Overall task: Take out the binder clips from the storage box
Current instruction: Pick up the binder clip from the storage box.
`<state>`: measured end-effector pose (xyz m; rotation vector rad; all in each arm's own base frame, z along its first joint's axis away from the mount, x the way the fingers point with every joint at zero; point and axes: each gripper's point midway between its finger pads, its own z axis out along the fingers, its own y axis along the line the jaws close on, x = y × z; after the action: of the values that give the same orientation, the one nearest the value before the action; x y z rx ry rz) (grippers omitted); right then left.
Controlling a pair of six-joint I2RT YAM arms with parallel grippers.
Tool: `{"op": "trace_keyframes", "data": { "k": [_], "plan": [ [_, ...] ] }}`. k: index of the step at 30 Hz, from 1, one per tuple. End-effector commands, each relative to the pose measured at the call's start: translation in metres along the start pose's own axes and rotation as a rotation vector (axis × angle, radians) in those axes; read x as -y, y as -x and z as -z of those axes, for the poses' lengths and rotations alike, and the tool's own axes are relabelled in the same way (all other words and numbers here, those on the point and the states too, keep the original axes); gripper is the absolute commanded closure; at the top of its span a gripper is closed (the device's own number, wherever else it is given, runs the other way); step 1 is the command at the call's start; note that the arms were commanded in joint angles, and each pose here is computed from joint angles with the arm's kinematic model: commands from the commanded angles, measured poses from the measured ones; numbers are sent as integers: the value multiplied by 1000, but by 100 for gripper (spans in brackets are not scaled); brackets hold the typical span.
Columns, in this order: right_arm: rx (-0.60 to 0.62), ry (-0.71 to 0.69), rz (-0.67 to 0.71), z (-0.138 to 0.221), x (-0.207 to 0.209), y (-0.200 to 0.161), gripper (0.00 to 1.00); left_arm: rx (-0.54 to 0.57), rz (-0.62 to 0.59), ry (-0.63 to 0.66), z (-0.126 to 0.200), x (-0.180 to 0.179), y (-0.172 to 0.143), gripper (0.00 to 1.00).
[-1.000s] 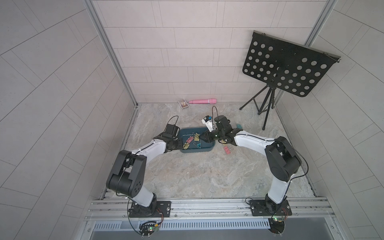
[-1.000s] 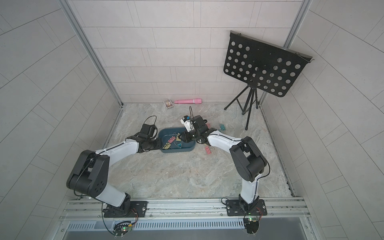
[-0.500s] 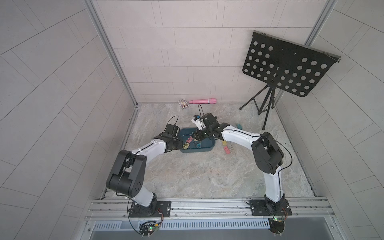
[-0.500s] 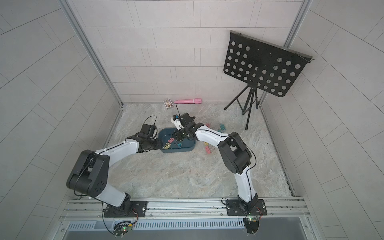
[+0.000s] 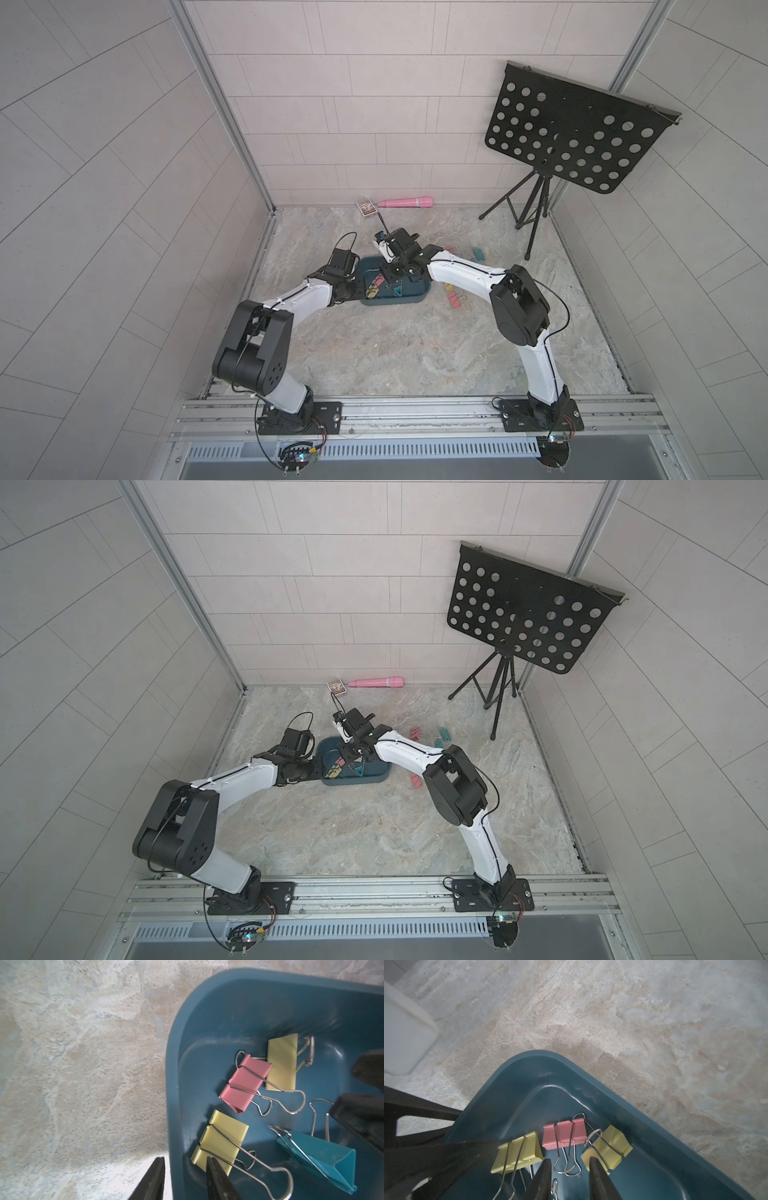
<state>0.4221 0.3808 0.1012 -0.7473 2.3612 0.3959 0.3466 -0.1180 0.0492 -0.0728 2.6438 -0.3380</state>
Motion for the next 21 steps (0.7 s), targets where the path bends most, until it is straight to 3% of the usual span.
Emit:
{"op": "trace_keyframes", "data": {
  "k": [1,21],
  "plan": [
    [-23,-64,14,-6,8,-4,66,11,7,-1,5,-2,0,59],
    [-45,-124,36,-26,14,-3,66,13,7,-1,5,-3,-1,59]
  ]
}}
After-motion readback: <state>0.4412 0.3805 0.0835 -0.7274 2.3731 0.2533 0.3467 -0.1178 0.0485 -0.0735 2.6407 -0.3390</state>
